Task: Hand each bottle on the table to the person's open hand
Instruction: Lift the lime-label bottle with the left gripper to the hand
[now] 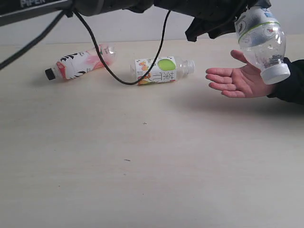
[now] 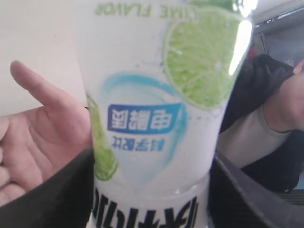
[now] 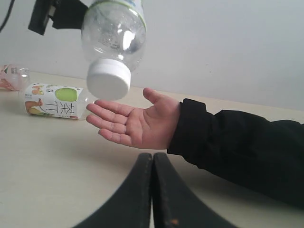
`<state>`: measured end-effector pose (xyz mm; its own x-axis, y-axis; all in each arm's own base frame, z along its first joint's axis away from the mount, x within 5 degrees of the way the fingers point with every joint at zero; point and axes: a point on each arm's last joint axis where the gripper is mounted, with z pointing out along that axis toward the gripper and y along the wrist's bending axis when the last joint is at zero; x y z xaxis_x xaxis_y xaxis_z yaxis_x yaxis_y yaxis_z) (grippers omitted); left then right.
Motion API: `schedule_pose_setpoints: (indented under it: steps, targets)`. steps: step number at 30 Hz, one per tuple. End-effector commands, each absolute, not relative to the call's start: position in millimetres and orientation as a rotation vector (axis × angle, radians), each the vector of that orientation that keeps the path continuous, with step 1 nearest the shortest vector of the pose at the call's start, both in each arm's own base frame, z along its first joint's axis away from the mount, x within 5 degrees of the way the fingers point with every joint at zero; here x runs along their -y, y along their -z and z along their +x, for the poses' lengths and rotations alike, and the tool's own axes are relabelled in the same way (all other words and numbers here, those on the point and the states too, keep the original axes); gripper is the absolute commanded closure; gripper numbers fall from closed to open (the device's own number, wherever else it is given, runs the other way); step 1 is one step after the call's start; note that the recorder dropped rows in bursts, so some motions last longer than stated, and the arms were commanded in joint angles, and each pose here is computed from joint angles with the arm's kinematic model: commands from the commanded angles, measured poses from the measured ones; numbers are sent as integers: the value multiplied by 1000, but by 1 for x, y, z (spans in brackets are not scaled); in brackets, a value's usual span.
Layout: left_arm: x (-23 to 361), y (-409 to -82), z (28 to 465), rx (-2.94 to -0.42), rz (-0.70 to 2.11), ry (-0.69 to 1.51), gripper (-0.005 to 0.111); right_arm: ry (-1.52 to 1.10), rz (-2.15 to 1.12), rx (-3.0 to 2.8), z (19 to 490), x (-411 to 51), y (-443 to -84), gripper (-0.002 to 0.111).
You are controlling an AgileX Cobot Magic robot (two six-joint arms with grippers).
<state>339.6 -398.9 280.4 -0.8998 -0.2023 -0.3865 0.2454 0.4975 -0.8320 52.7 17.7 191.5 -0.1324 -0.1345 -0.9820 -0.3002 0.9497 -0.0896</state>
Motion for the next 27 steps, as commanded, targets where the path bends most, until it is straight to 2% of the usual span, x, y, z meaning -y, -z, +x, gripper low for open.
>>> schedule_pose_setpoints:
  steps: [1,6,11,17,23,25,27]
  targets:
    - [408,-247,358,-2338,-72,1414,107,-138,-328,-1694,53,-17,-191,108]
    - [417,-212,370,-2374,-92,1384,107,-138,-328,-1694,53,-17,-191,108]
    - [418,-189,383,-2390,-128,1374,107,-138,-328,-1694,53,-17,-191,108]
    - [421,-172,384,-2423,-175,1389,107,-138,-328,-1694,53,-17,-191,108]
    - [421,-170,384,-2429,-176,1389,106,-138,-328,-1694,53,-17,-191,108]
    - [421,-170,383,-2436,-159,1389,101,-138,-328,-1694,53,-17,-191,108]
    - [421,-169,382,-2441,-150,1390,90,-138,-328,-1694,53,-17,-191,108]
